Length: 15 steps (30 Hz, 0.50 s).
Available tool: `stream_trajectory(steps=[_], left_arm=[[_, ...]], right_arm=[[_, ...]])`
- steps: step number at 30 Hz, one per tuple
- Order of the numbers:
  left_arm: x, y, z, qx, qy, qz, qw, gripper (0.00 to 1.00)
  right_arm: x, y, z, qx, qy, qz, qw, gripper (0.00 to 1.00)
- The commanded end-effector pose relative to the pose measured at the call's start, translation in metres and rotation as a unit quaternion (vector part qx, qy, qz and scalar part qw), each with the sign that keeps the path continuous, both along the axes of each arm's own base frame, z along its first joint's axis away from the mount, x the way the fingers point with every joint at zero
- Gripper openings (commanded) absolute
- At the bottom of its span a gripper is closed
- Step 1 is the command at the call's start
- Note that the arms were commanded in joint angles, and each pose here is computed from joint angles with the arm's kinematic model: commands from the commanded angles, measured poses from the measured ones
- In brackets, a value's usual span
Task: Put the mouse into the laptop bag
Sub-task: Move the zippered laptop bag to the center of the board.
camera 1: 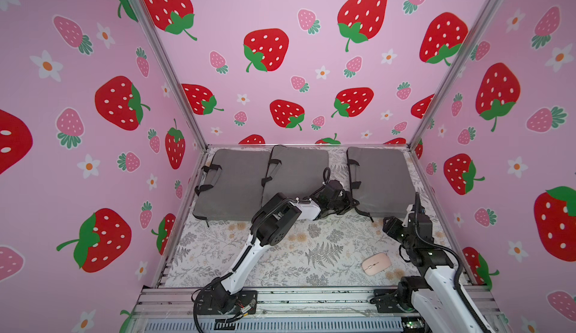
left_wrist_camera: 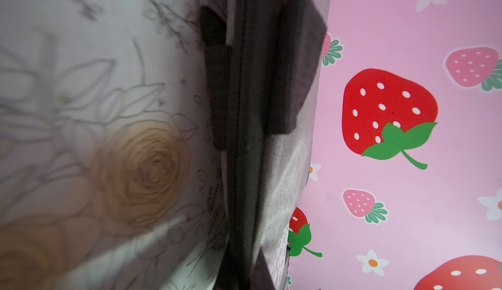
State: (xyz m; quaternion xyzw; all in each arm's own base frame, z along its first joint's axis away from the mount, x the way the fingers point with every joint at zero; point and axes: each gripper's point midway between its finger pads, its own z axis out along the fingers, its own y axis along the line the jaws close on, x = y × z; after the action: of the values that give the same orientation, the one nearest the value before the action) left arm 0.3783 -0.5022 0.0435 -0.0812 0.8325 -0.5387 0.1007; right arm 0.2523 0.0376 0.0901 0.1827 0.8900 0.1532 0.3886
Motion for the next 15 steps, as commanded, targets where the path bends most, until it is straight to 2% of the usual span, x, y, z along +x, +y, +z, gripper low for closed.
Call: stream_trajectory(steps=[1,8,14,15], left_arm=[[-0.002,0.008,0.009,-0.024,-0.001,-0.01,1.0,0.0],[-0.004,0.033,-0.002,-0.009,0.005,0.002,1.0,0.0],[-0.004,0.036,-0.004,-0.009,0.013,-0.005,1.0,0.0],[-0.004,0.037,-0.006,-0.005,0.015,-0.005,1.0,0.03]], right_arm=[[0.015,0.024,-0.001,0.028,-0.015,0.06,0.998,0.58],[0.036,0.06,-0.031,0.02,0.039,0.129,0.991,0.53],[0.046,0.074,-0.046,-0.008,0.059,0.15,0.987,0.52],[0.047,0.074,-0.048,-0.013,0.063,0.152,0.986,0.53]])
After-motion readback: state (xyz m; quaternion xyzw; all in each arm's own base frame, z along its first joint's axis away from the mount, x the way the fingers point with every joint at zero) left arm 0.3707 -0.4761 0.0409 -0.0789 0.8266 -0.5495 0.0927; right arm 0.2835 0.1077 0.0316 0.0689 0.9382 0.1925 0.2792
